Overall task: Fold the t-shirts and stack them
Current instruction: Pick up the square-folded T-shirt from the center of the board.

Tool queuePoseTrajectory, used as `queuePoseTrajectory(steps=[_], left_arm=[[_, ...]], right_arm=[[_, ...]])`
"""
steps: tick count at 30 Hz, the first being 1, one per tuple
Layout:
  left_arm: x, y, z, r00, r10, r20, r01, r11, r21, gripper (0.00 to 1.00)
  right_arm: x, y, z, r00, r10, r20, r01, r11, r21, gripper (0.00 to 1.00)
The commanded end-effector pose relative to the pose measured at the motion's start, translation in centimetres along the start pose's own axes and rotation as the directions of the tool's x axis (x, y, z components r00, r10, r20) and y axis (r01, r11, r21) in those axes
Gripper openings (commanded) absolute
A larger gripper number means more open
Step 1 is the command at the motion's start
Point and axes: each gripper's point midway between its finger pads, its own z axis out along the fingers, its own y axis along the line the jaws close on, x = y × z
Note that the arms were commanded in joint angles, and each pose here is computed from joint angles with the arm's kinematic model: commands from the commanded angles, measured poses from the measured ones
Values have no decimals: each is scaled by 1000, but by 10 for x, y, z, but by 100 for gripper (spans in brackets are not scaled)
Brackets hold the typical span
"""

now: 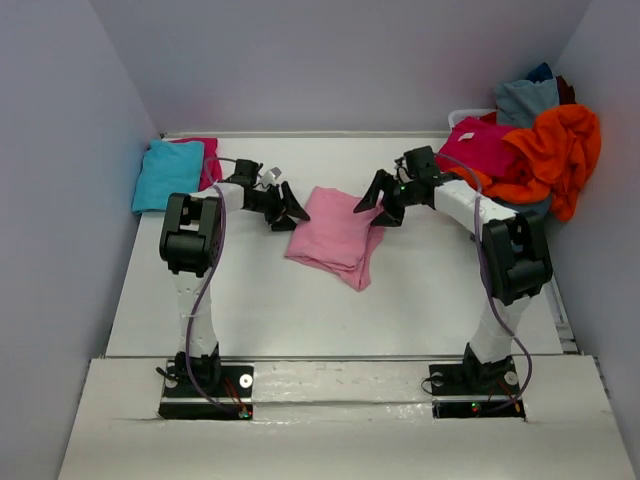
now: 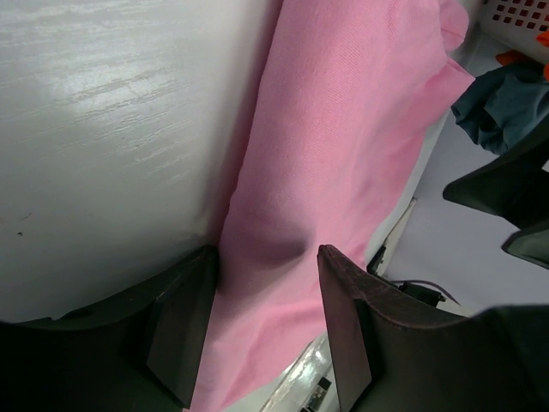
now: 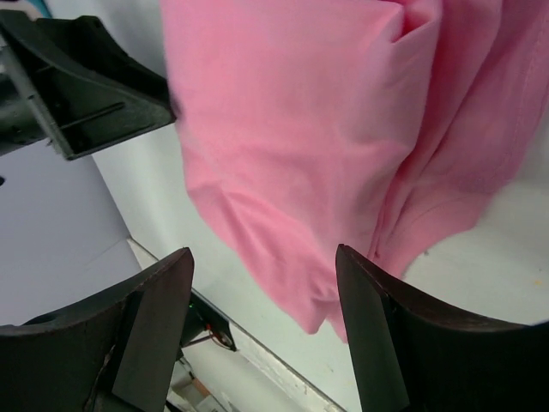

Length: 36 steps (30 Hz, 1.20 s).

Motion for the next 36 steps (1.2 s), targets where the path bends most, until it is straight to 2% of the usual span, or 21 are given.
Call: queuePoseTrajectory(steps=[1, 9, 13, 20, 30, 36], left_arm=[[22, 56, 17, 996, -78, -40, 71, 986, -152, 64], [22, 56, 19, 995, -85, -44, 78, 987, -142, 64], [22, 57, 20, 995, -88, -43, 81, 987, -137, 64], [24, 63, 22, 994, -96, -48, 88, 985, -148, 64], [17, 81, 16, 996, -83, -19, 75, 964, -254, 64], [33, 79, 33, 991, -69, -118, 46, 981, -189, 65]], right_arm=[[-9, 32, -23, 997, -57, 51, 60, 996, -60, 73], [-2, 31, -8, 998, -61, 4, 62, 996, -68, 73], [4, 23, 25, 996, -55, -69, 47, 991, -125, 73], [11, -6, 63, 993, -27, -115, 15, 995, -103, 73], [27, -30, 64, 992, -10, -127, 3, 999, -53, 73], [30, -36, 69, 990, 3, -138, -8, 999, -41, 73]])
